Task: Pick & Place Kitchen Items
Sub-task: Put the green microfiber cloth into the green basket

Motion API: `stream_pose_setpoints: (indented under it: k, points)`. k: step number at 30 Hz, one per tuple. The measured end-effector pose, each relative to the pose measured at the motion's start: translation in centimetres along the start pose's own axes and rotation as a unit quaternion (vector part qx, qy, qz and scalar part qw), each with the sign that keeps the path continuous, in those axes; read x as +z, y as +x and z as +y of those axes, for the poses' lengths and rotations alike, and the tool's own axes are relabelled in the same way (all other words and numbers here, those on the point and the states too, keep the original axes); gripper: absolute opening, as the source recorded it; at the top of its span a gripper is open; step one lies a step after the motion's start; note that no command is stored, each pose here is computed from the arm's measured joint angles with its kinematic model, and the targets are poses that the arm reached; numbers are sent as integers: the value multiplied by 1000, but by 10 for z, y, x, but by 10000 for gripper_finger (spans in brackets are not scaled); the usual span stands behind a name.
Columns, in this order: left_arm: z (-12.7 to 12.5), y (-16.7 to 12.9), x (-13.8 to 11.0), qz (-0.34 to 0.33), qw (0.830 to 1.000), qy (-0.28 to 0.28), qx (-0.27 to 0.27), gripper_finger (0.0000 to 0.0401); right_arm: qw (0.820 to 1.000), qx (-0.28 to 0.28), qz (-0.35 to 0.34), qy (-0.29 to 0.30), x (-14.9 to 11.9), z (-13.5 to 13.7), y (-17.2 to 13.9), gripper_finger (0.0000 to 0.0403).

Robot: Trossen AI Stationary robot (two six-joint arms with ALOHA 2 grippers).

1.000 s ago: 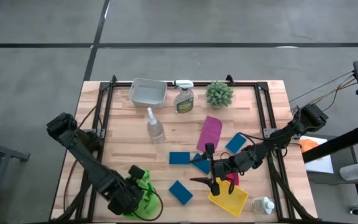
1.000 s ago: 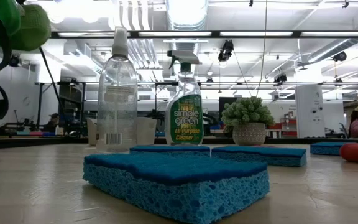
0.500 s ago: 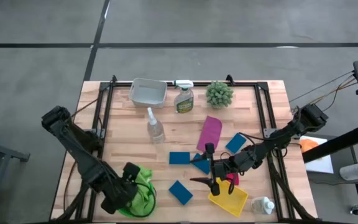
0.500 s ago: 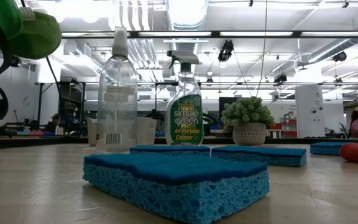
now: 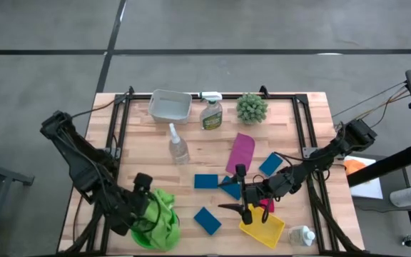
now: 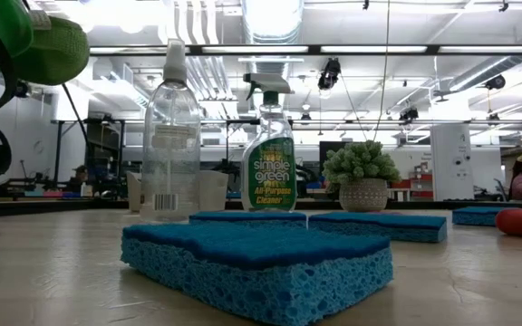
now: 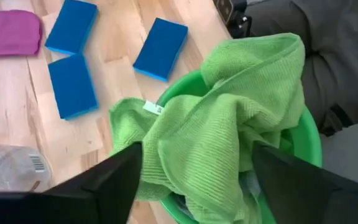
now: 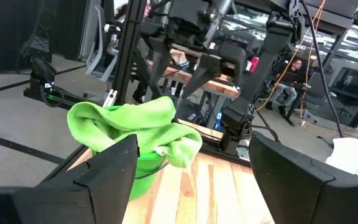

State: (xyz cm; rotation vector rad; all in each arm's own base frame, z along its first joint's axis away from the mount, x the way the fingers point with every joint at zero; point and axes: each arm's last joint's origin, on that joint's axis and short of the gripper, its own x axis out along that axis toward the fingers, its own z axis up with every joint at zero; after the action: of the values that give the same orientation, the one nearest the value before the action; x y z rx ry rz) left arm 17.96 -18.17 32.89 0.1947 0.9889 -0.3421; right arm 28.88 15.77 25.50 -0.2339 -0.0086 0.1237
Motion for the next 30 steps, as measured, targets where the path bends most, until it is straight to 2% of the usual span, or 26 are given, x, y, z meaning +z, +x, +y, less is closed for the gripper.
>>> stream_pose_setpoints:
  k: [3,9,11,30]
  points:
    - [-3,7,1,9,1000,-7,4,222,1000,1,3,0,-1,0,0,299]
    - [-9,27,4,34,999,-4,14,50,1000,1,6,5,-1,0,0,299]
    - [-11,33,4,39,999,-3,16,14,1000,1,6,5,-1,0,0,299]
    - [-31,99,3,130,991,-1,-15,1,1000,2,7,5,-1,0,0,299]
